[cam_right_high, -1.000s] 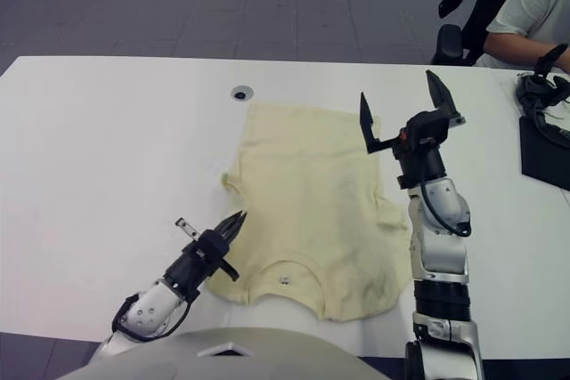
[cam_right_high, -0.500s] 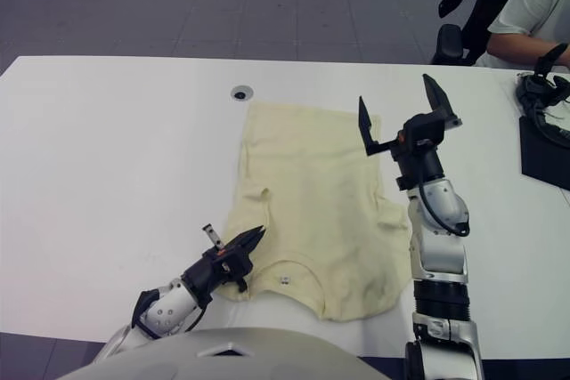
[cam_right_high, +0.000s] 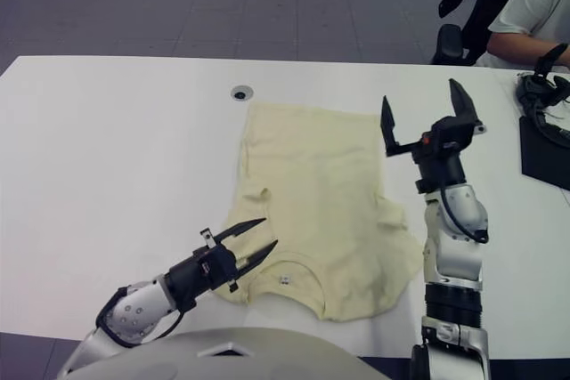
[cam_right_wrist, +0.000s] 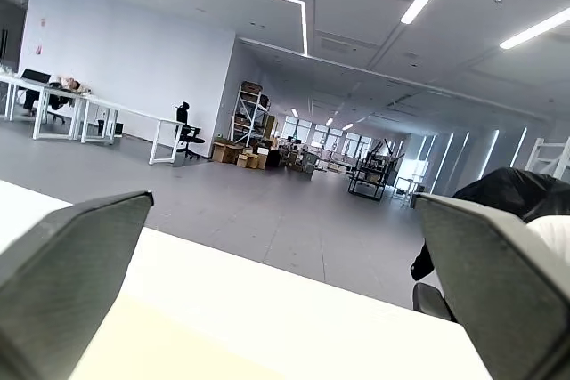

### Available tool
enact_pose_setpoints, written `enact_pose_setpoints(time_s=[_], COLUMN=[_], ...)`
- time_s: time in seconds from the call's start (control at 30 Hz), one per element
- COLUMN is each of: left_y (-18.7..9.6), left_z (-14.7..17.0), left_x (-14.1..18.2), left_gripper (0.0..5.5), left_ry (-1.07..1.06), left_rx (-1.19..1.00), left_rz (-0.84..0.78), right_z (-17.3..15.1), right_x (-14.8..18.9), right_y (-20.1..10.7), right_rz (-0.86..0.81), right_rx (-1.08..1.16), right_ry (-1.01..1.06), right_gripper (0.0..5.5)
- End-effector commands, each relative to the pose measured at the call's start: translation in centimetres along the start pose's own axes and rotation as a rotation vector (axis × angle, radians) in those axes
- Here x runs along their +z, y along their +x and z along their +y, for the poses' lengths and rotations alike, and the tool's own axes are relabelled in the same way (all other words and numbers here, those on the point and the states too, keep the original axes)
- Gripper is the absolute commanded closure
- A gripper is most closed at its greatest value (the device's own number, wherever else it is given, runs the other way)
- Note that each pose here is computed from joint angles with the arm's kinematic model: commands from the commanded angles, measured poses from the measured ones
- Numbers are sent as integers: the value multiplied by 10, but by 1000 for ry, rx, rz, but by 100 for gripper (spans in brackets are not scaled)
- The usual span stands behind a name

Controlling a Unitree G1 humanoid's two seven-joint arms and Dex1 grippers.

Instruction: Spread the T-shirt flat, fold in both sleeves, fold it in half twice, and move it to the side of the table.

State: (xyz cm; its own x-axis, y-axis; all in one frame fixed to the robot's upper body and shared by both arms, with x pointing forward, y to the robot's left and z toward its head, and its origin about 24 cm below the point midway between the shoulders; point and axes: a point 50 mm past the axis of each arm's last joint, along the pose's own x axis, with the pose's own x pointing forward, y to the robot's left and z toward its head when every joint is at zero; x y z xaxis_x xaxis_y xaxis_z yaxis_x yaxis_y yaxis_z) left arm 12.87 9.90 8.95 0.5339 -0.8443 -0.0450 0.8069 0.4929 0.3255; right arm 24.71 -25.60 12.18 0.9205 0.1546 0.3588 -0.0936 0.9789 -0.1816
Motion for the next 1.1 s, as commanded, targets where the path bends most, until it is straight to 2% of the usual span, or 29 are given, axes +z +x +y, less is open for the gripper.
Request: enact_pose_setpoints(time_s=[0.03, 0.13, 0.2, 0.33, 0.47, 0.53, 0.6, 1.1], left_y=[-4, -20, -33, -44, -49, -48, -45, -48], left_z=[48, 103, 121, 132, 144, 147, 145, 138], left_x=[22, 21, 18, 19, 25, 25, 23, 19], left_gripper=[252, 209, 175, 113, 45, 12, 12, 10], left_ry=[-49, -119, -129, -98, -64, -67, -73, -87], left_rx=[215, 583, 736, 829, 872, 877, 871, 862], left_rz=[-108, -145, -130, -108, -122, -125, -117, -83], right_z=[-24, -46, -60, -88, -88, -83, -80, -65], right_x=[-5, -9, -14, -22, -34, -38, -42, -43], right_y=[-20, -52, -80, -128, -155, -160, -161, -170], right_rz=[60, 129, 227, 462, 698, 752, 784, 889], right_rx=[32, 166, 283, 344, 429, 478, 513, 674], right_ry=[233, 466, 554, 606, 545, 521, 502, 481], right_gripper=[10, 10, 10, 10, 10, 10, 10, 252])
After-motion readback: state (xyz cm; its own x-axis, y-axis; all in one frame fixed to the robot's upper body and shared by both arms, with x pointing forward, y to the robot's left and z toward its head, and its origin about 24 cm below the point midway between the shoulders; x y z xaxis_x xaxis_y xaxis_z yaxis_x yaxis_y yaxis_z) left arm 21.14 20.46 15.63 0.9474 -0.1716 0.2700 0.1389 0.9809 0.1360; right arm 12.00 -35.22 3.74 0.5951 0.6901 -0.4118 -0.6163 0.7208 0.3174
